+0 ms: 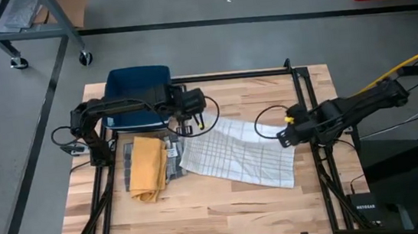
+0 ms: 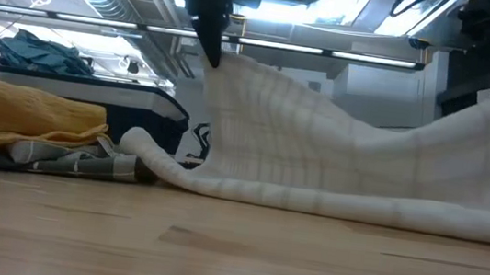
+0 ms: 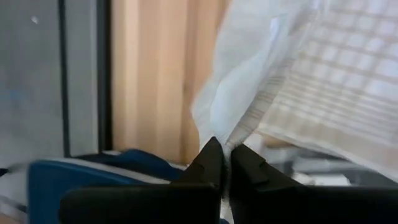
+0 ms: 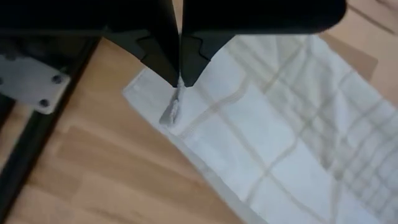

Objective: Fold towel
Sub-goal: Fold the white towel

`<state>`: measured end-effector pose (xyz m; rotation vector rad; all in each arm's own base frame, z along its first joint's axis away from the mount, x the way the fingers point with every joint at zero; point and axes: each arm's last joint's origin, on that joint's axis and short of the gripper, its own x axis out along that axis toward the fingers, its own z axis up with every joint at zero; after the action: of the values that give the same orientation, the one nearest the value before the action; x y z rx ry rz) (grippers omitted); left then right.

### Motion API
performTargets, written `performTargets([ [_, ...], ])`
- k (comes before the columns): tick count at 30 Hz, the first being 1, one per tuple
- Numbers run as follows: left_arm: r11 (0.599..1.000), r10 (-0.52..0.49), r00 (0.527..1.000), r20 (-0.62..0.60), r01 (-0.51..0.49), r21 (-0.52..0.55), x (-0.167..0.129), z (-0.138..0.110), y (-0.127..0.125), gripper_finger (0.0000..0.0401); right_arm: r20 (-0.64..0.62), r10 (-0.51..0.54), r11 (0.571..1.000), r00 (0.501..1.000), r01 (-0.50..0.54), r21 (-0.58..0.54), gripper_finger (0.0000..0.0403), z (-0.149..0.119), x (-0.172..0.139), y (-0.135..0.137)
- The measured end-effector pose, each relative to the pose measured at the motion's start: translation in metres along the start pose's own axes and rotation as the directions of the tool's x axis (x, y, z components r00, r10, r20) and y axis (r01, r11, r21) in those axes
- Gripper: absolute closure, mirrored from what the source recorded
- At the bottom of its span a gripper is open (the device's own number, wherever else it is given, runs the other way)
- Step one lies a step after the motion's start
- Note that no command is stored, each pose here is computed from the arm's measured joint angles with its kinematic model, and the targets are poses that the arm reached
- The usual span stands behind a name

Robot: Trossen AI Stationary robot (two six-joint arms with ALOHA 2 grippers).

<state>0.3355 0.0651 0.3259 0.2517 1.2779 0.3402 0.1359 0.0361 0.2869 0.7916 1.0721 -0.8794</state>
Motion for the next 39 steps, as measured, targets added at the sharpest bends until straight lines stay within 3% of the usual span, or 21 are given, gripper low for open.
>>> performTargets([
  [8, 0.997, -0.063, 0.994, -0.085, 0.067, 0.048, 0.003, -0.009, -0.032, 0.0401, -0.066, 0.021, 0.997, 0.998, -0.025, -0.07, 0.0399, -0.014, 0.007, 0.018],
  [20, 0.982, -0.097, 0.976, -0.193, 0.126, 0.144, 0.029, -0.031, -0.081, 0.0401, -0.099, 0.077, 0.994, 0.992, -0.084, -0.071, 0.04, -0.066, 0.009, 0.042],
  [28, 0.98, -0.11, 0.987, -0.116, 0.127, 0.152, 0.039, -0.029, -0.099, 0.0401, -0.089, -0.043, 0.994, 0.995, 0.033, -0.108, 0.0399, -0.092, 0.029, 0.056],
  [39, 0.971, -0.163, 0.98, -0.113, 0.18, 0.157, 0.045, -0.037, -0.12, 0.0401, -0.119, -0.159, 0.98, 0.98, 0.141, -0.144, 0.0398, -0.104, 0.049, 0.067],
])
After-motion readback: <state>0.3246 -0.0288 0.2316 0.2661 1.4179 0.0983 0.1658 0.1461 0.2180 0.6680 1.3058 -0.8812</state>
